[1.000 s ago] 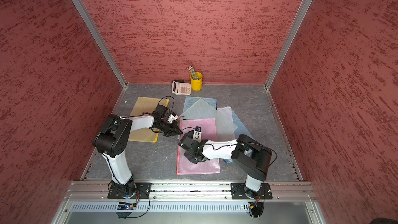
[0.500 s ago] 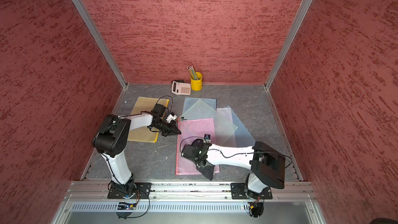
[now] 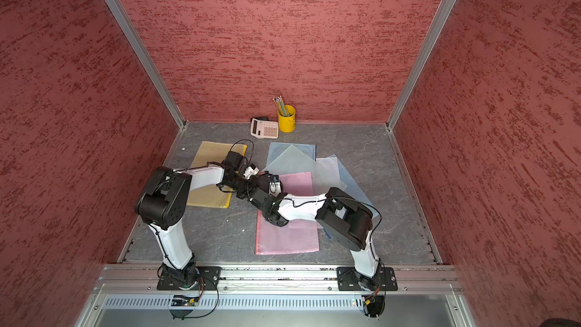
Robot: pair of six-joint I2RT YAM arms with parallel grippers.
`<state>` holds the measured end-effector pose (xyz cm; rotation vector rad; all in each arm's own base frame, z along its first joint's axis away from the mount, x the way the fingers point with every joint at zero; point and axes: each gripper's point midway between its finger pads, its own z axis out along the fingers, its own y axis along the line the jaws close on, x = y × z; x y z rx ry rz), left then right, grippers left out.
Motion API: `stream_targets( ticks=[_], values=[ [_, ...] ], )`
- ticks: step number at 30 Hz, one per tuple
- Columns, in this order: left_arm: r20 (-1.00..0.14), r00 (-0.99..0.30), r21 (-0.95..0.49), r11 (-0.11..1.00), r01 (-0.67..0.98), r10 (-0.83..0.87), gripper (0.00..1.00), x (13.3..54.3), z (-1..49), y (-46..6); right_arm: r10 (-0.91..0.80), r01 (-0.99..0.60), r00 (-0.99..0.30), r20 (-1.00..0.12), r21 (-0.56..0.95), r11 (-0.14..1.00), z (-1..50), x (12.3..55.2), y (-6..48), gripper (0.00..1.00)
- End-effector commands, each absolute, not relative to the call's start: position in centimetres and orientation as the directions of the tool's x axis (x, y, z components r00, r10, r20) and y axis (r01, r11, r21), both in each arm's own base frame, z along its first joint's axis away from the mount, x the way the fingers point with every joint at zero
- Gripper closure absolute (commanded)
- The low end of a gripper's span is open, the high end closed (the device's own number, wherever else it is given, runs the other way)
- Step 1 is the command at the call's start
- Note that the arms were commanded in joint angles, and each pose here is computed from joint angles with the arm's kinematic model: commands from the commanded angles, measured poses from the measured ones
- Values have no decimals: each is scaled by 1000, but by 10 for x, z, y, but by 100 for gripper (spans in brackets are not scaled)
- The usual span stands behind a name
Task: Wipe the document bag
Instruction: Wipe the dirt from the document bag.
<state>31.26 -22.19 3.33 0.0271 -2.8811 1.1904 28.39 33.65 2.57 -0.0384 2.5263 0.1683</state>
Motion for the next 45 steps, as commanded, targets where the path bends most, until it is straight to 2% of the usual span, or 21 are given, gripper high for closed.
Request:
stream_targets(
  ticks=[1, 7, 9, 12, 14, 16, 18, 22, 24, 26, 31, 33, 39, 42, 45],
  values=[
    [-9, -1000, -712, 702, 10, 5, 100, 324, 39, -226, 51, -21, -848, -527, 129, 991, 6, 272, 320, 100],
    [-3, -1000, -717, 697, 14, 16, 100, 325, 41, -226, 209, 220, -879, -429, 25, 975, 16, 204, 205, 100],
    [-4, -1000, -714, 700, 19, 22, 100, 325, 42, -224, 215, 253, -869, -446, -27, 967, 33, 192, 173, 100],
    [0, -1000, -707, 707, 22, 32, 100, 324, 42, -223, 205, 268, -828, -522, -48, 962, 76, 207, 154, 100],
    [-2, -999, -704, 710, 27, 37, 100, 323, 42, -223, 194, 236, -794, -576, 3, 972, 104, 235, 170, 100],
    [-6, -999, -702, 711, 35, 43, 100, 321, 43, -225, 180, 151, -745, -642, 100, 983, 133, 270, 212, 100],
    [-6, -999, -697, 717, 37, 46, 100, 320, 42, -225, 142, 61, -733, -665, 143, 988, 136, 299, 258, 100],
    [-4, -999, -691, 722, 39, 50, 100, 318, 41, -230, 105, -101, -731, -675, 259, 961, 127, 341, 349, 100],
    [-6, -999, -690, 723, 38, 47, 100, 319, 41, -232, 111, -139, -738, -665, 311, 940, 113, 348, 372, 100],
    [-10, -999, -687, 726, 44, 51, 100, 321, 44, -234, 93, -125, -770, -631, 291, 948, 87, 351, 371, 100],
    [-50, -996, -689, 719, 91, 77, 100, 323, 65, -238, 166, 9, -796, -581, 263, 965, 57, 340, 300, 100],
    [-62, -994, -692, 714, 108, 91, 100, 320, 78, -239, 225, 76, -783, -580, 270, 960, 64, 337, 258, 100],
    [-108, -987, -632, 759, 158, 115, 100, 302, 128, -222, 255, 209, -740, -623, 148, 967, 99, 347, 148, 100],
    [-126, -986, -520, 839, 162, 112, 100, 297, 153, -187, 275, 209, -702, -657, 179, 961, 126, 366, 134, 100],
    [-163, -983, -404, 902, 149, 90, 100, 294, 187, -147, 242, 150, -715, -656, 194, 969, 134, 384, 150, 100]
  ],
)
